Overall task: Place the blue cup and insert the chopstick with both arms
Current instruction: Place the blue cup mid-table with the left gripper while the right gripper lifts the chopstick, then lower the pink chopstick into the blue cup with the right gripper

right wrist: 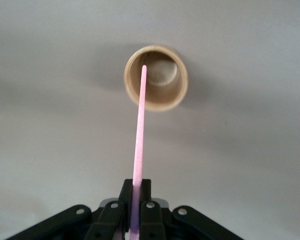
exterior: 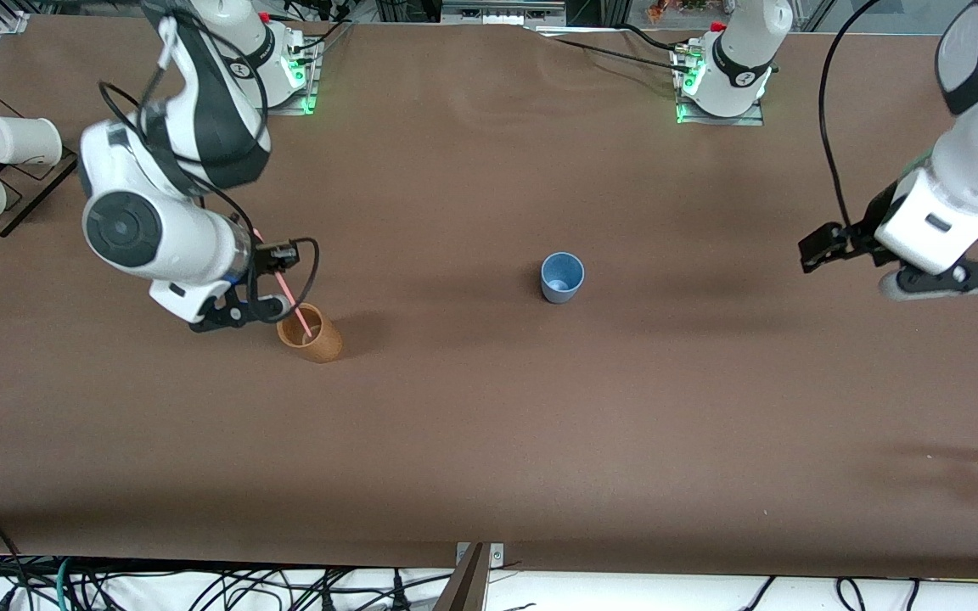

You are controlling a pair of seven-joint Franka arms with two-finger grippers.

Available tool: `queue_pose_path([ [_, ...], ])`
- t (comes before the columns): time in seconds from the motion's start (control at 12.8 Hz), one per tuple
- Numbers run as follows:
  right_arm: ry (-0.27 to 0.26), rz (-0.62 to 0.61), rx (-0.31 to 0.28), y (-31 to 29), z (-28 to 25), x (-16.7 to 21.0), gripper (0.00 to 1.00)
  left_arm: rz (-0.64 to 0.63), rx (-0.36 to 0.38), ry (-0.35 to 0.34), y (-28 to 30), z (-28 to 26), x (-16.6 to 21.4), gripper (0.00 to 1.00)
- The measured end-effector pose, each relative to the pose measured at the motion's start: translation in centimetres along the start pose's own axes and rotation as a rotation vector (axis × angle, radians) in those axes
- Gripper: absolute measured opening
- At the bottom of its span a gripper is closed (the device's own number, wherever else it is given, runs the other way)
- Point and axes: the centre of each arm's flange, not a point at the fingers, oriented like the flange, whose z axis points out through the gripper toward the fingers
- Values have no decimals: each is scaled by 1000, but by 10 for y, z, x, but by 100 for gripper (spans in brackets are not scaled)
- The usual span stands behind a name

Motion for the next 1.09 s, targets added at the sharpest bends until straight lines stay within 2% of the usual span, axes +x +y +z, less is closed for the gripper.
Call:
queue_pose_path([
  [0.16, -14, -14, -7, -21, -43, -25, 9, 26, 16, -15, 10, -3, -28, 100],
  [0.31, -7, 13, -5, -63, -73, -45, 9, 51, 28, -52, 23, -4, -40, 100],
  [0.62, 10, 142, -6, -197, -56, -63, 9, 54, 30, -60, 24, -1, -40, 100],
  [0.86, 22, 286, 94, -310, -16, -71, 9, 55, 30, -60, 24, -1, -40, 100],
  [1.09, 41, 420, 182, -386, 24, -79, 9, 56, 30, -60, 25, -1, -40, 100],
])
